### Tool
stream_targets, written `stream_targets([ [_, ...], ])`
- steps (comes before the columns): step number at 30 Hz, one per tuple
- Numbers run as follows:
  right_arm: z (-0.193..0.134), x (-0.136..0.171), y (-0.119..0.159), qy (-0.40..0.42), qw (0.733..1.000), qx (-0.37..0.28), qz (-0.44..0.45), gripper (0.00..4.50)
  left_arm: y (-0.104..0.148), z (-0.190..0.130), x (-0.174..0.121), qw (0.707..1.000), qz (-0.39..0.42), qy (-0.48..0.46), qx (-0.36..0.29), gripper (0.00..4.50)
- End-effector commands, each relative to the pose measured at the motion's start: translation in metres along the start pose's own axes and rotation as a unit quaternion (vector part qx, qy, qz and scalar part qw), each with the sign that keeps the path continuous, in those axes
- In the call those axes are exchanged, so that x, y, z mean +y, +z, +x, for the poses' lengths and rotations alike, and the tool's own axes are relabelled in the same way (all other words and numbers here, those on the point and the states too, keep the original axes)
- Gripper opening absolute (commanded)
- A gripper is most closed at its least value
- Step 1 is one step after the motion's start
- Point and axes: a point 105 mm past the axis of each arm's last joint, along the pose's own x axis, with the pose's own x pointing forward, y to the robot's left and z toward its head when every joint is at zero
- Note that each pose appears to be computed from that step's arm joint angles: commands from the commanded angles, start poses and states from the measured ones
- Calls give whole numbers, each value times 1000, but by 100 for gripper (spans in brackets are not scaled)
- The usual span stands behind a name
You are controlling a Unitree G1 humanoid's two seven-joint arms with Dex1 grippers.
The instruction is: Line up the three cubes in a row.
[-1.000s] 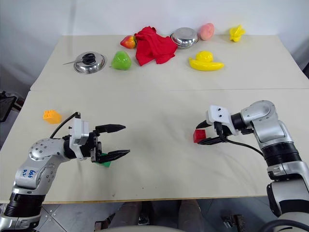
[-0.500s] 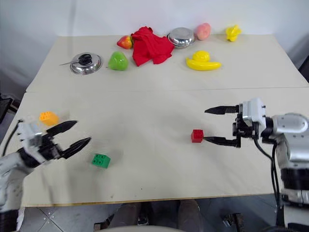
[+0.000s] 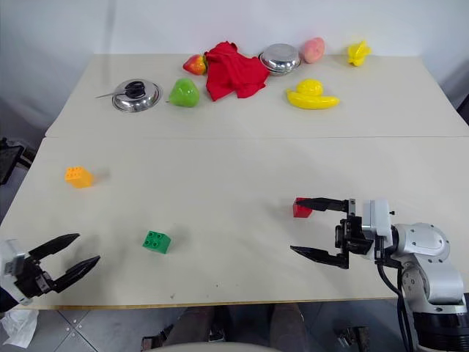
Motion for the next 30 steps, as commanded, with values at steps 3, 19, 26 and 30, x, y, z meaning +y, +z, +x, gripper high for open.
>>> stream_targets([
  [3,-27,6,-6,21,998,54,-7,448,33,50,-21,977,123,-171,10,450],
  [19,-61,15,-17,-50,992,117,9,450,35,103,-30,928,165,-334,23,301],
  [26,-79,24,-24,-83,986,141,23,450,62,118,-39,920,172,-352,-8,150],
  [30,-95,24,-22,-115,981,158,21,450,110,158,-45,914,186,-358,-43,150],
])
